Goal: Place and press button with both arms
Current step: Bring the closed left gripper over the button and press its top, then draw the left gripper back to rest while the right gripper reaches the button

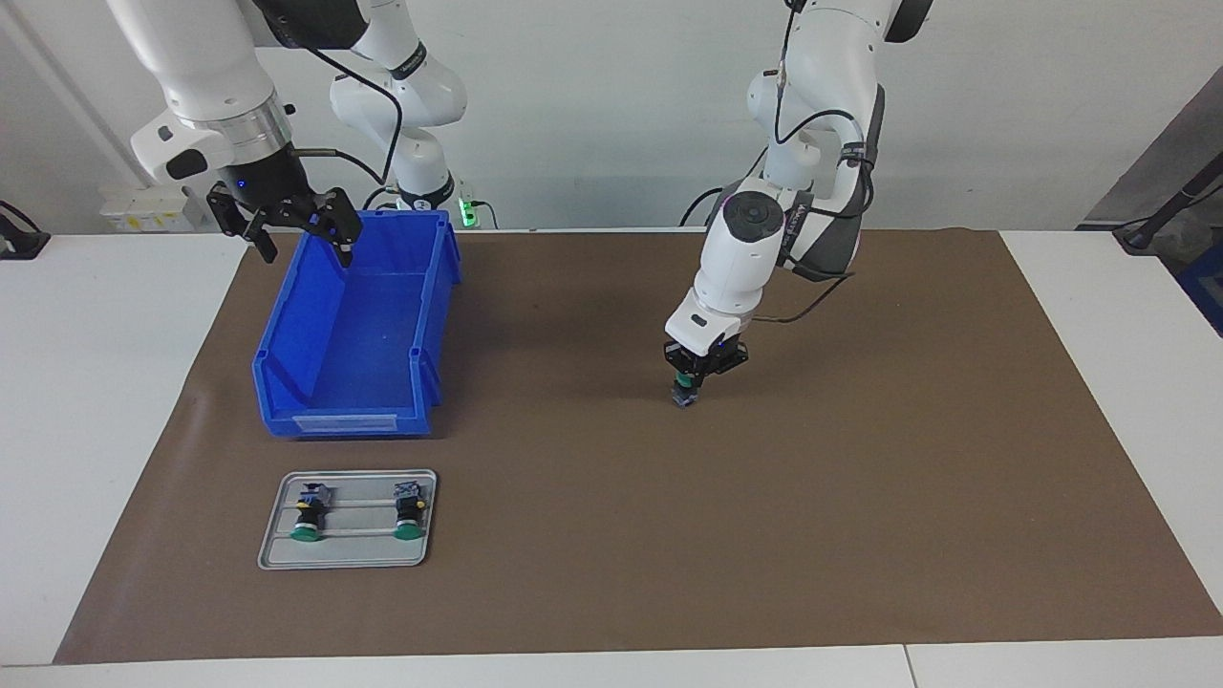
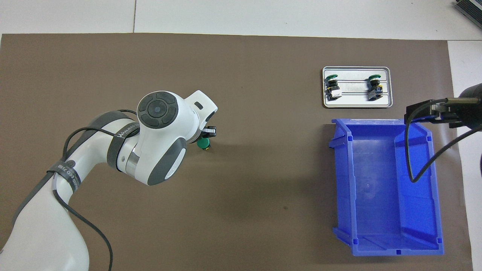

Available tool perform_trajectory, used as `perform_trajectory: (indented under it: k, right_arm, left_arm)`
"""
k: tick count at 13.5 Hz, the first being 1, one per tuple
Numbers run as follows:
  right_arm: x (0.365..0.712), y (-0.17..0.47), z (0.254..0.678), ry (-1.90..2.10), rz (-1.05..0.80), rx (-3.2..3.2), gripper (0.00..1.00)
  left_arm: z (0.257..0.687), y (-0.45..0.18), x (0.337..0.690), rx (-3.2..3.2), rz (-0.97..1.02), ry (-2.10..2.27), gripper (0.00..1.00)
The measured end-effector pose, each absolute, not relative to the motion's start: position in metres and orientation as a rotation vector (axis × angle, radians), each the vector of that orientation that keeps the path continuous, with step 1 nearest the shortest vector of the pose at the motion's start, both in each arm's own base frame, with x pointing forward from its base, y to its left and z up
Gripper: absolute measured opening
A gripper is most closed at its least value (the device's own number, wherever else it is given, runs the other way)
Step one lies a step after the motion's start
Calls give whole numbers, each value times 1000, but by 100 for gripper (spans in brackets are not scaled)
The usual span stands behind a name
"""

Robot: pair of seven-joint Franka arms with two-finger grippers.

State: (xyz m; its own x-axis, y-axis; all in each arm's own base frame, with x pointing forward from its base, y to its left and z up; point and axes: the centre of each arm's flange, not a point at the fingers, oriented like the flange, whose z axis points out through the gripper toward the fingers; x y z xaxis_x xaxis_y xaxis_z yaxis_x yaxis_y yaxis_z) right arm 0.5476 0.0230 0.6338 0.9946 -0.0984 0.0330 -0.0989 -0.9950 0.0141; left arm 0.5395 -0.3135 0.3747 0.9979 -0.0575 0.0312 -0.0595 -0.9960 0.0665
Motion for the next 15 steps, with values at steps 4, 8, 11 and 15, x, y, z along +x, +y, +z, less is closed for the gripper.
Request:
perform_trajectory:
  k: [4, 8, 11, 15]
  right_arm:
    - [547, 37, 634, -117, 55, 3124, 100]
    - [547, 54, 634, -75, 67, 3127, 100]
    - [551, 74, 626, -38, 92, 3130, 100]
    - [554, 109, 616, -11, 142, 3138, 99]
  left_arm:
    - [392, -315, 545, 3082, 24, -90, 1]
    - [453, -313, 559, 3098, -1, -72, 1]
    - [491, -294, 568, 3112, -5, -21, 1]
    - [529, -256, 570, 3125, 26, 21, 29]
